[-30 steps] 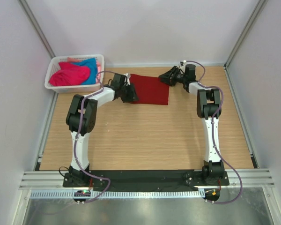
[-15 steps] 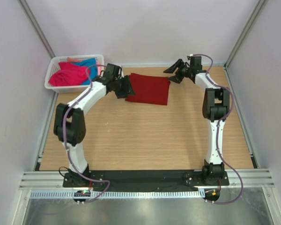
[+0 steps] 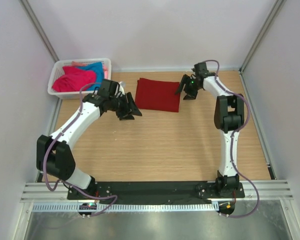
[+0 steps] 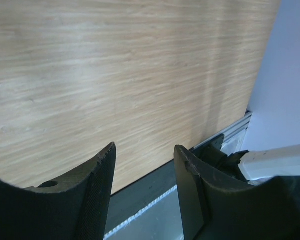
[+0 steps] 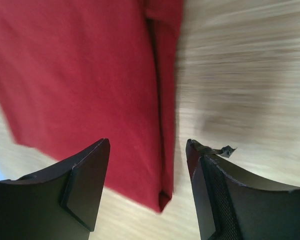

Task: Fold and stack the t-shirts
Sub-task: Neatly place the folded tshirt to the corner

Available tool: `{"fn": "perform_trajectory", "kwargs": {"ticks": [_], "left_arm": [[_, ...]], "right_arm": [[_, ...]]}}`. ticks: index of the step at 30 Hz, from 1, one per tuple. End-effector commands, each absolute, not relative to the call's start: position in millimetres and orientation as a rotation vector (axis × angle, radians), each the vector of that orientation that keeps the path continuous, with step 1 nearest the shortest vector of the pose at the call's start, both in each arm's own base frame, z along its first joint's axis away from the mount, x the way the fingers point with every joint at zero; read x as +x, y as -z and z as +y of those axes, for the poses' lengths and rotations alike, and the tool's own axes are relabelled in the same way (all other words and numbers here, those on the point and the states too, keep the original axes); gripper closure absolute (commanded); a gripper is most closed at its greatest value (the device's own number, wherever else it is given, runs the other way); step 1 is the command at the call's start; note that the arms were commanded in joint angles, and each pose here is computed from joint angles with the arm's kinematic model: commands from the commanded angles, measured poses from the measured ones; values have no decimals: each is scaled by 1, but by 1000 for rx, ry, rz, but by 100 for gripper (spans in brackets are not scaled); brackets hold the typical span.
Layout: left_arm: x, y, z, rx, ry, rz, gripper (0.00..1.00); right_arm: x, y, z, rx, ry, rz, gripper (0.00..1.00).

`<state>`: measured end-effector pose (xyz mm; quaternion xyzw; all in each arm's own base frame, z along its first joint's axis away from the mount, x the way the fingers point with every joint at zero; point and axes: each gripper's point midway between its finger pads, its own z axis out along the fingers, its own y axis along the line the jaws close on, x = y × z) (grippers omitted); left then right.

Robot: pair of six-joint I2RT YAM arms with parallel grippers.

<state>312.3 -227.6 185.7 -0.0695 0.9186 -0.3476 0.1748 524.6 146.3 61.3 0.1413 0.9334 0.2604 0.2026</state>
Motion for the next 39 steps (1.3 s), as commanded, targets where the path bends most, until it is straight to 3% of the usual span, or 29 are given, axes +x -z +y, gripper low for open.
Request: {"fn": "perform_trajectory", "kwargs": {"ticks": [1,6,10,16,21,28,39], "left_arm": [[290,-199,-228,-151,1053,2605,48],[300,-200,-229,-118,1017,2615,48],[313,-204,-229,-134,986,2598,49],[318,-199,-232,-154,980,2627,50],[318,-190,-237,-201,996,2636,51],[320,-189,-241,-226,983,2633,52],[327,-189,-245,-253,965,2650,52]], "right_arm": [[525,-59,165,223,-570,2626,31],[523,-36,157,253,-393,2650,32],[513,-25,139,247,-265,2655,41],[520,-26,93,287,-130,2636,74],[541,-36,57,402,-193,2585,99],[574,-54,-10,483,-120,2527,99],[551,-21,-150,881,71,2507,99]]}}
